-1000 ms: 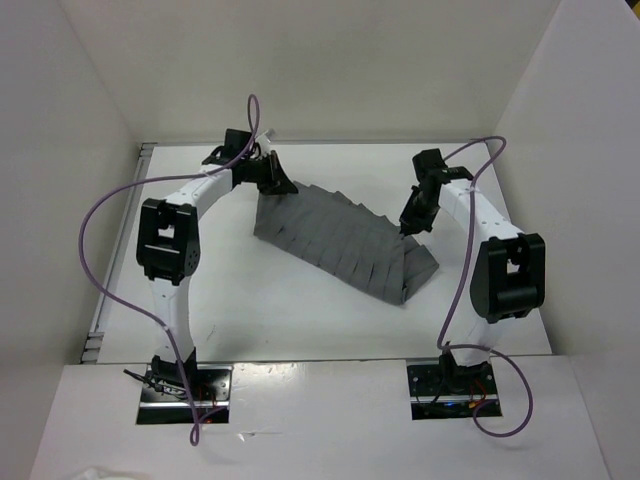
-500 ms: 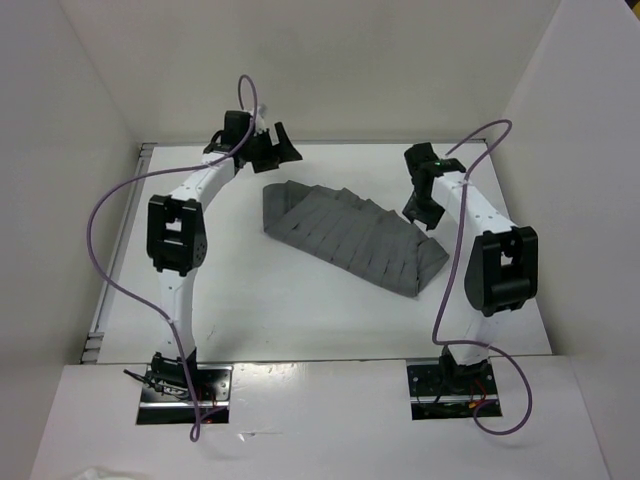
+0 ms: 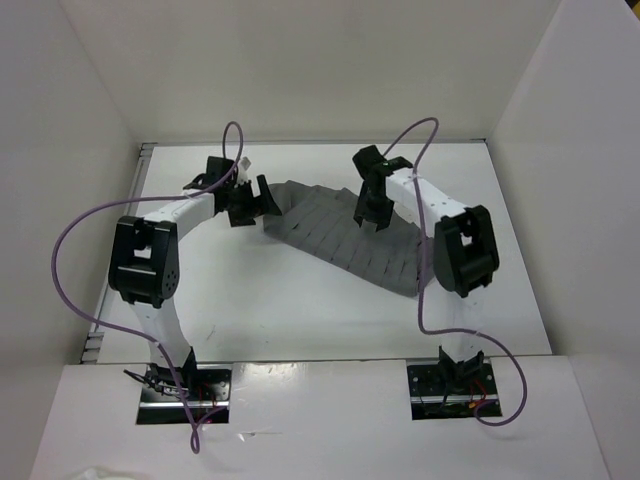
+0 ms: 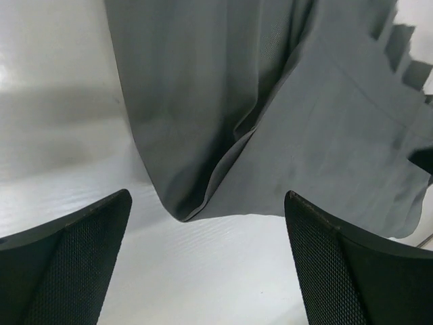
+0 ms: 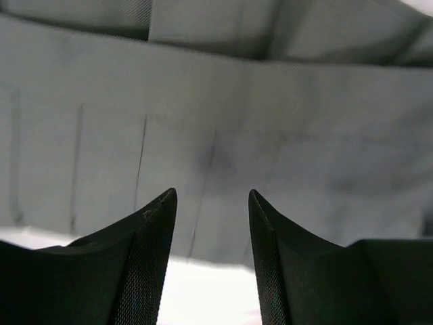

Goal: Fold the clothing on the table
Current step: Fold the skirt

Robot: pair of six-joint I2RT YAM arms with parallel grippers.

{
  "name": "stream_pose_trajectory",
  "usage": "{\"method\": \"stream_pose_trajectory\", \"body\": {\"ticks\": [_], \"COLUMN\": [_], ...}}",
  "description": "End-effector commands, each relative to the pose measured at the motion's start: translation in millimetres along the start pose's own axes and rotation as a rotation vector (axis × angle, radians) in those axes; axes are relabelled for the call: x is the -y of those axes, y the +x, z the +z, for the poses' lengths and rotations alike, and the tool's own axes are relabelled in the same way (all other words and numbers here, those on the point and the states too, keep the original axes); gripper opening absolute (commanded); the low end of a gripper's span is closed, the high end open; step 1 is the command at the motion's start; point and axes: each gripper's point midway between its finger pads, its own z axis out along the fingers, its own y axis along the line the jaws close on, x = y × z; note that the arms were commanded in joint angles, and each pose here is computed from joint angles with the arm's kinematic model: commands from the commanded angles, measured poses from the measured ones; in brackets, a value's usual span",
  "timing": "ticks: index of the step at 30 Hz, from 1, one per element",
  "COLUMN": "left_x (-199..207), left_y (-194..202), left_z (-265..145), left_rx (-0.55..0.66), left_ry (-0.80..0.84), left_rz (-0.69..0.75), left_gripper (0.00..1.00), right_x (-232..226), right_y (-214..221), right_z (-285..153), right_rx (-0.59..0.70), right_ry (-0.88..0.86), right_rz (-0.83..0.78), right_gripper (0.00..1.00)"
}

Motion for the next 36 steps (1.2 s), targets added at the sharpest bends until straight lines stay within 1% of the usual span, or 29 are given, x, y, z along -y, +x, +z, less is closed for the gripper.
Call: {"method": "stream_pose_trajectory", "body": {"ticks": [1,6,8,12,13,16,17,18,19,23,26,28,30,33,34,36], "left_x": [7.6,1.6,0.3,1.3,2.1,7.1,7.4,9.6,8.4,8.4,6.9,0.7,-1.5,-13.3,-12.8,-31.4], "left_y": [-3.4,2.5,6.1,6.3,4.4,7.7,10.4,11.5,16.1,16.9,17.1,20.9,18.3,13.2,6.2,6.1], "left_z": [1.3,1.3,0.3,-1.2,-0.9,1.0,1.9,1.5,4.6,7.1,10.0,15.8,18.5,24.4,24.5,31.5], "left_rx": [0.016,0.012,0.012,0.018,0.026,0.008,0.003,-0.003,-0.016,-0.02,-0.02,-0.032,-0.027,-0.01,0.013,0.01], "left_ry": [0.043,0.019,0.019,0.022,0.026,0.063,0.071,0.083,0.091,0.099,0.099,0.083,0.072,0.035,0.029,-0.002], "left_rz": [0.033,0.016,0.016,0.01,0.013,0.014,0.005,0.005,-0.008,-0.008,-0.008,-0.016,-0.016,-0.025,-0.017,-0.072], "left_gripper": [1.0,1.0,1.0,1.0,1.0,1.0,1.0,1.0,1.0,1.0,1.0,1.0,1.0,1.0,1.0,1.0], "right_x": [-19.9,-10.1,2.4,14.5,20.4,14.6,16.0,8.5,-0.8,-19.9,-45.7,-47.7,-48.6,-49.4,-47.4,-43.3], "right_y": [-10.6,-1.7,10.0,14.0,12.6,-1.4,-3.6,-16.6,-23.5,-43.4,-56.6,-52.8,-53.3,-47.3,-45.3,-44.3], "right_z": [23.7,47.4,59.7,79.9,83.9,93.7,102.0,100.9,103.2,103.3,93.6,93.2,95.4,94.2,92.1,88.1], "right_rx": [-0.002,-0.044,-0.084,-0.127,-0.135,-0.117,-0.128,-0.101,-0.104,-0.075,-0.038,-0.051,-0.051,-0.059,-0.063,-0.057], "right_ry": [-0.029,0.046,0.081,0.087,0.096,0.073,0.072,0.051,0.026,-0.038,-0.096,-0.092,-0.092,-0.091,-0.089,-0.082], "right_rz": [-0.027,-0.051,-0.061,-0.029,-0.026,-0.048,-0.052,-0.079,-0.09,-0.149,-0.193,-0.228,-0.228,-0.247,-0.247,-0.256], "right_gripper": [0.52,0.52,0.52,0.52,0.52,0.52,0.52,0.52,0.52,0.52,0.52,0.52,0.52,0.52,0.52,0.52]}}
